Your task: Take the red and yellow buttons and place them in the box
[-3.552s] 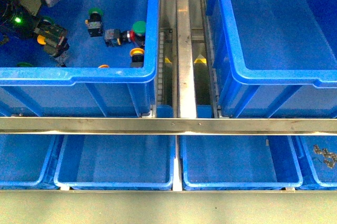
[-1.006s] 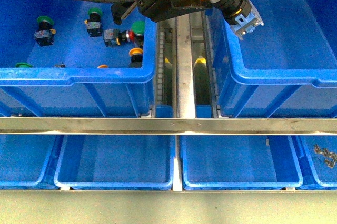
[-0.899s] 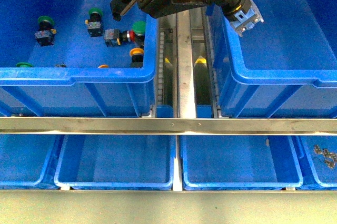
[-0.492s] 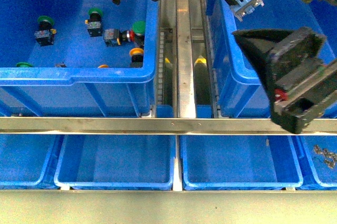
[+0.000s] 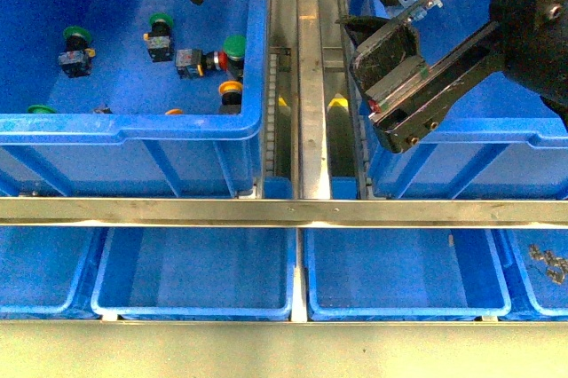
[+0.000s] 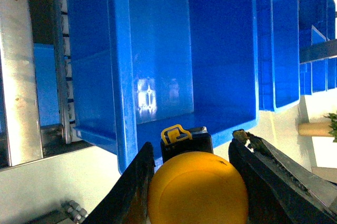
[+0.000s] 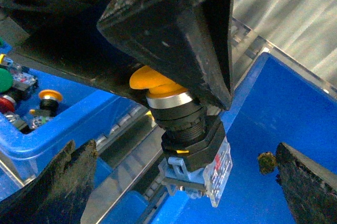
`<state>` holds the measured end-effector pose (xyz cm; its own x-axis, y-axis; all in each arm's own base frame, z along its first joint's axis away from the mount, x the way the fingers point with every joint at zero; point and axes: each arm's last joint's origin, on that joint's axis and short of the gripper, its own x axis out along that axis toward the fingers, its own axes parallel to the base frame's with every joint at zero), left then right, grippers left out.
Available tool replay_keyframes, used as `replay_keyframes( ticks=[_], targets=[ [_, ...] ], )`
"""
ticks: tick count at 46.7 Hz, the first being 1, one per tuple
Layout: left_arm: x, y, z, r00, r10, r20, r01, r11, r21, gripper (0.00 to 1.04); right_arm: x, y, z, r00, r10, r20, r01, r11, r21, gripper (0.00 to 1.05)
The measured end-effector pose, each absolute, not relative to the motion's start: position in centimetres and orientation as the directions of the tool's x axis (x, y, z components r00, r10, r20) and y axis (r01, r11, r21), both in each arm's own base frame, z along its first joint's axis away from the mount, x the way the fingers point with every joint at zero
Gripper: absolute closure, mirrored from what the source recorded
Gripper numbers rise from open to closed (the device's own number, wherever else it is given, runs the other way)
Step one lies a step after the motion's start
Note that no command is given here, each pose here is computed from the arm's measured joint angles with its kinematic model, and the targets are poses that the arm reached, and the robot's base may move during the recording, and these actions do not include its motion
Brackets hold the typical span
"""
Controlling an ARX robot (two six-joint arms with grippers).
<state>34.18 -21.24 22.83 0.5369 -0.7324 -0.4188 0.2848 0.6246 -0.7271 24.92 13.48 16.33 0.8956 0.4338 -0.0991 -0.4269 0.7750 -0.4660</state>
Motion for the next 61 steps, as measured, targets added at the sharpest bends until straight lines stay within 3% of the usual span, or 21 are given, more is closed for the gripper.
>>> replay_keyframes(
  ticks=[20,34,37,54,61],
  targets=[
    [34.6,-21.5,23.0,0.54,-0.732,-0.415,0.286,0.624,-0.727,0.71,27.3,13.9,15.3,0.902,0.421,-0.093,-0.405,0.754,-0.518,0.07],
    [34.6,-21.5,23.2,0.543,-0.731,-0.414,0.287,0.624,-0.727,0.71,27.7,13.9,15.8,0.91,0.41,-0.065,-0.383,0.767,-0.515,0.65],
    [34.7,-21.5,23.2,0.546,-0.727,-0.416,0.265,0.621,-0.738,0.71,27.7,13.8,15.8,0.911,0.407,-0.063,-0.378,0.768,-0.516,0.74],
    [34.7,-21.5,23.2,0.557,-0.717,-0.42,0.237,0.621,-0.747,0.7,27.6,13.8,15.8,0.912,0.406,-0.063,-0.377,0.767,-0.519,0.78],
    [34.7,-21.4,23.4,0.566,-0.715,-0.411,0.286,0.638,-0.715,0.51,27.5,13.6,15.5,0.911,0.407,-0.073,-0.384,0.769,-0.511,0.79]
  ],
)
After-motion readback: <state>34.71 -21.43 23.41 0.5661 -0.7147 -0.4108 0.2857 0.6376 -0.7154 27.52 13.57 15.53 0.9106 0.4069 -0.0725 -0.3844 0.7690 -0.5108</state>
